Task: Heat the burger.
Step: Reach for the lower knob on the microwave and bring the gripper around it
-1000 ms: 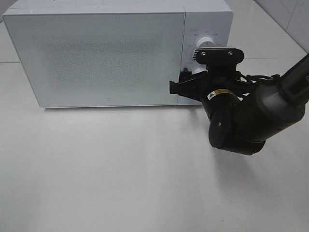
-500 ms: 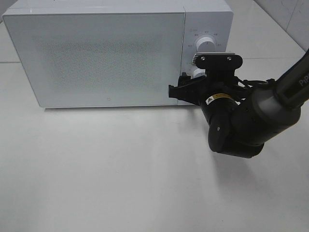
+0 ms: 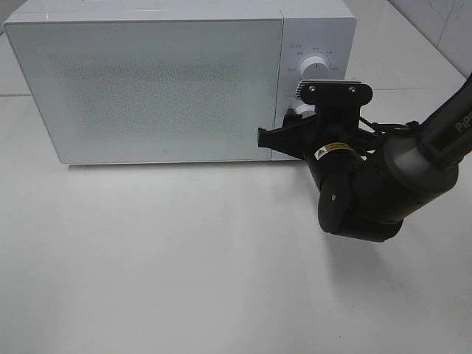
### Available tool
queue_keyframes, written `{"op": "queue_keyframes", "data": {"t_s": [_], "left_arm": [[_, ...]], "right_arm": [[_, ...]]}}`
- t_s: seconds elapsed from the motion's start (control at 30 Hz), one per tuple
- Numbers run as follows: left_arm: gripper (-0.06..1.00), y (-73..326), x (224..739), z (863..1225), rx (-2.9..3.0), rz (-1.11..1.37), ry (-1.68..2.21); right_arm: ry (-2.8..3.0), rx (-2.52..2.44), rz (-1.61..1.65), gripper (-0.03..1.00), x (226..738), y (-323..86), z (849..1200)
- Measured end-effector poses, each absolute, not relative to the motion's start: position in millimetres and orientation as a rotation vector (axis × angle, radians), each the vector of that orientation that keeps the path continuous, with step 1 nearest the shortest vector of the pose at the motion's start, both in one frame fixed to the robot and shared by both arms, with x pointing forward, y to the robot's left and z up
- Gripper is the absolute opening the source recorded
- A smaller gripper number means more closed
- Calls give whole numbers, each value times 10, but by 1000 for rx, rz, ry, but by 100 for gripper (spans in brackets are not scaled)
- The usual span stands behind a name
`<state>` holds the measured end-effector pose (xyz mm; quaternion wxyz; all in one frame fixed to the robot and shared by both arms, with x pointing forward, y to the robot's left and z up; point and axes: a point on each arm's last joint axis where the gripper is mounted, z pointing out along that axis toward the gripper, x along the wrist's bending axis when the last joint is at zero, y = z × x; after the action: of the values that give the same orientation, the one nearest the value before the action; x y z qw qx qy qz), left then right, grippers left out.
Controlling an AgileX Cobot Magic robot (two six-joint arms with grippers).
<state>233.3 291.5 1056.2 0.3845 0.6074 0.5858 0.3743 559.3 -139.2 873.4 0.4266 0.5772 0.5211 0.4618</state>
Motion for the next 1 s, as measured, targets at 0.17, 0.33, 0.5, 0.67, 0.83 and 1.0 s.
{"op": "queue_keyframes", "data": {"t_s": [0.17,0.33,0.5,0.67,0.83,1.0], "left_arm": [[99,2915,2333,10562,1548,954,1493],[99,2915,2333,10562,1548,954,1493],[99,2915,2333,10562,1548,954,1493],[99,2915,2333,10562,1548,954,1493],[99,2915,2333,10562,1548,954,1493],[99,2915,2333,10562,1548,954,1493]], "right_arm": [[1294,1456,1172,42,5589,-1390,8733],[1291,1460,1175,42,5589,-1390,8733],[1291,1460,1175,42,5589,-1390,8733],[1290,1464,1180,42,5587,-1390,8731],[1278,1480,1195,42,5587,-1388,8731],[1245,1526,1244,42,5588,-1394,8730]]}}
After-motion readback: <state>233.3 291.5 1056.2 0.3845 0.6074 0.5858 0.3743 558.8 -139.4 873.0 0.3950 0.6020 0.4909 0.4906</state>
